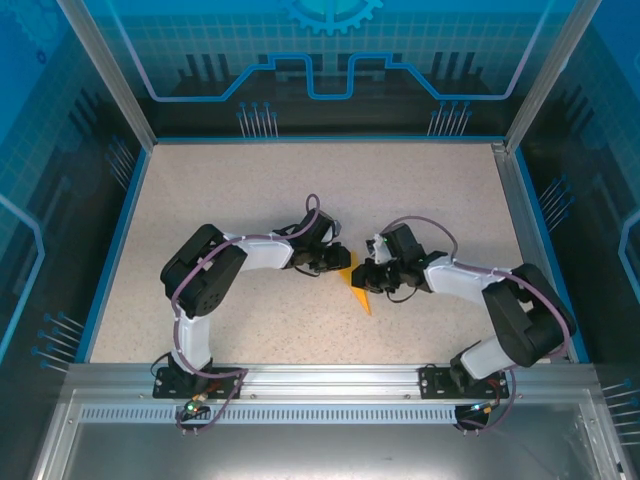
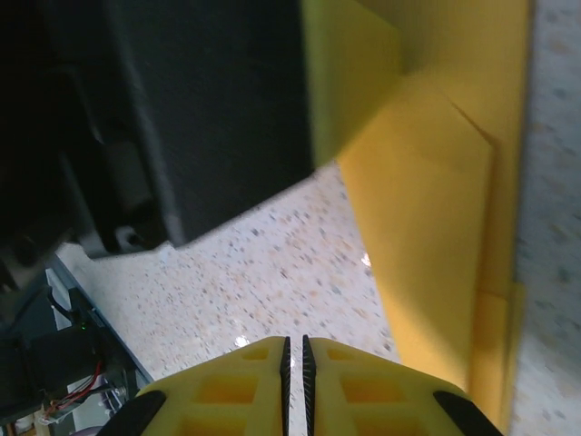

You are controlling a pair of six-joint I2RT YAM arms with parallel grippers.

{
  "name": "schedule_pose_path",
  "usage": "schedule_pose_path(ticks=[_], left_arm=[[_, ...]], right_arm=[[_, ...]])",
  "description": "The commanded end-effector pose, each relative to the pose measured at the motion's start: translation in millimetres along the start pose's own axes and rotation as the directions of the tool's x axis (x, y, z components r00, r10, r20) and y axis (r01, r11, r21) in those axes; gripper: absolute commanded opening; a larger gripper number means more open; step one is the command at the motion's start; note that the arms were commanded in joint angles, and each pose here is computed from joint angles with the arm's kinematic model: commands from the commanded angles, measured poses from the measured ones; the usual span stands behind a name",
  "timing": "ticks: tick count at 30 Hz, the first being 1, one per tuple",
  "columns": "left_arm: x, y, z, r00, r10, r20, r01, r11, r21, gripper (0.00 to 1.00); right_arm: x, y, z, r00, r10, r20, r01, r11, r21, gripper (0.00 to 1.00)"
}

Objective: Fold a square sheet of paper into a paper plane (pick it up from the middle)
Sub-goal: Fold the wing for the fifth time at the center of the table.

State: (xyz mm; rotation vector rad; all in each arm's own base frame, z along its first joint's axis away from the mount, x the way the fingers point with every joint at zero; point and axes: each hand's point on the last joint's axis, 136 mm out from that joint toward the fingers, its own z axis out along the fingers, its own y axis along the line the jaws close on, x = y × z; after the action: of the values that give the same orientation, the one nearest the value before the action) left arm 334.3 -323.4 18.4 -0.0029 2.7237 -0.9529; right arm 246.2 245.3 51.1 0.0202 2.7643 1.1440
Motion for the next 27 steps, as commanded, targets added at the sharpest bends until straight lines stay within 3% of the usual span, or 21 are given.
schedule_pose_path(ticks=[1,4,11,20,27], left_arm=[[13.5,22.8,11.4,0.999,-0.010,-0.045,0.007,0.998,-0.066,0.24],[14.2,23.5,11.8,0.999,-0.015,-0.047,0.012,0.998,-0.066,0.24],[15.7,25.3,12.3,0.998,-0.020,-0.051,0.016,0.997,-0.072,0.23],[18.6,28.8,12.4,0.998,-0.023,-0.056,0.019,0.997,-0.081,0.23],[16.9,28.9,12.8,0.998,-0.028,-0.054,0.023,0.996,-0.082,0.23]], right_arm=[[-1.1,-0.6,15.6,0.999,-0.007,-0.036,0.008,1.000,0.019,0.14],[-3.9,-2.9,27.9,0.998,-0.002,-0.057,0.003,1.000,0.023,0.14],[14.4,-47.3,38.2,0.992,0.053,-0.115,-0.031,0.983,0.182,0.14],[25.2,-30.7,20.9,0.994,0.048,-0.100,-0.038,0.995,0.097,0.17],[48.0,-58.9,19.9,0.985,0.109,-0.133,-0.091,0.986,0.140,0.16]])
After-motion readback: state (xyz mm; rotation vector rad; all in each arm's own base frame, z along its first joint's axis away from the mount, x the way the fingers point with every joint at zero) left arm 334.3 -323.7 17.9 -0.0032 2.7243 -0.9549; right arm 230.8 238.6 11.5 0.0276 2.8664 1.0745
